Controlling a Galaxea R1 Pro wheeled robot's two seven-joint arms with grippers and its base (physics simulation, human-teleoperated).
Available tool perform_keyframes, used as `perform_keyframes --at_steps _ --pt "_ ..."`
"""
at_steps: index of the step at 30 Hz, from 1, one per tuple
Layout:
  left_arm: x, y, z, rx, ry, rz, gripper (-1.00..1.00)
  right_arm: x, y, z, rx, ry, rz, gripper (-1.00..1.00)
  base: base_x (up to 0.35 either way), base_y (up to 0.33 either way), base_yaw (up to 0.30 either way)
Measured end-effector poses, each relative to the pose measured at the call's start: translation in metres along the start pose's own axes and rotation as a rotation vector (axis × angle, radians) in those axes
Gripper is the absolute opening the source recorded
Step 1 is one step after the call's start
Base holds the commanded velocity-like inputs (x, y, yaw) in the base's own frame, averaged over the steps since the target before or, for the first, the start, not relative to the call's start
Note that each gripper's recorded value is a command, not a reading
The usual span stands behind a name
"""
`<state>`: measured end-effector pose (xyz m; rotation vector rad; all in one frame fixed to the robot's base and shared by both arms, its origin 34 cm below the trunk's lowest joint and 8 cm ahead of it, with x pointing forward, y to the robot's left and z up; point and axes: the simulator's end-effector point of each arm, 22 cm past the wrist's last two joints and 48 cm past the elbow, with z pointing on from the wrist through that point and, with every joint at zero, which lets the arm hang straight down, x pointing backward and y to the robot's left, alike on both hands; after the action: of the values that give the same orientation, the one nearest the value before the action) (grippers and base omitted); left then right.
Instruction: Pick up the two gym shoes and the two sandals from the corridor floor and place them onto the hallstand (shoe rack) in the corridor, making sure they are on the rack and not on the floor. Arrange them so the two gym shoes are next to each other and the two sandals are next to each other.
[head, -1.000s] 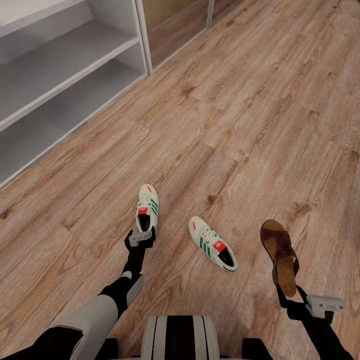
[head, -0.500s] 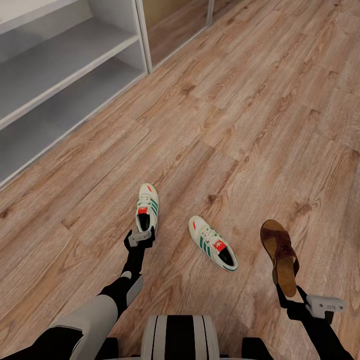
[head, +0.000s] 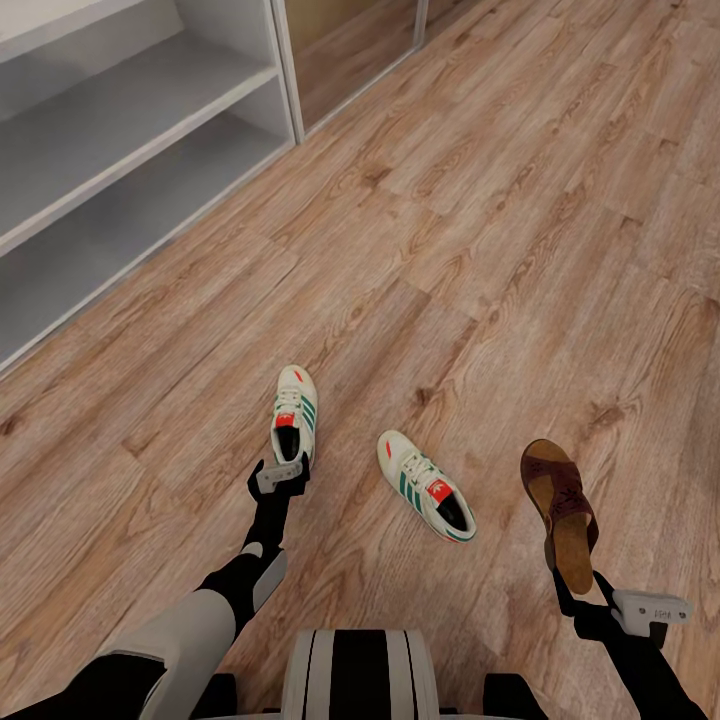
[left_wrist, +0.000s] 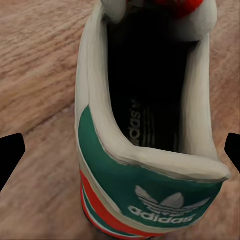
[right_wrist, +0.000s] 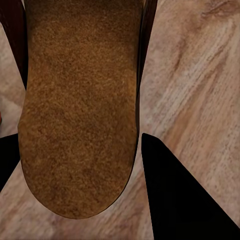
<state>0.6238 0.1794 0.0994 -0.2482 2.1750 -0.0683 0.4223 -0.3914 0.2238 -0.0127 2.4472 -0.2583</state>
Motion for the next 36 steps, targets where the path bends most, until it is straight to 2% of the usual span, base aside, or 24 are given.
perform_keyframes --at_steps 36 --pt "0.0087 0.0010 -0.0005 0.000 0.013 0.003 1.00 0.0053 0.0006 0.0009 -0.001 0.012 -0.002 -1.00 0.000 0.000 0.000"
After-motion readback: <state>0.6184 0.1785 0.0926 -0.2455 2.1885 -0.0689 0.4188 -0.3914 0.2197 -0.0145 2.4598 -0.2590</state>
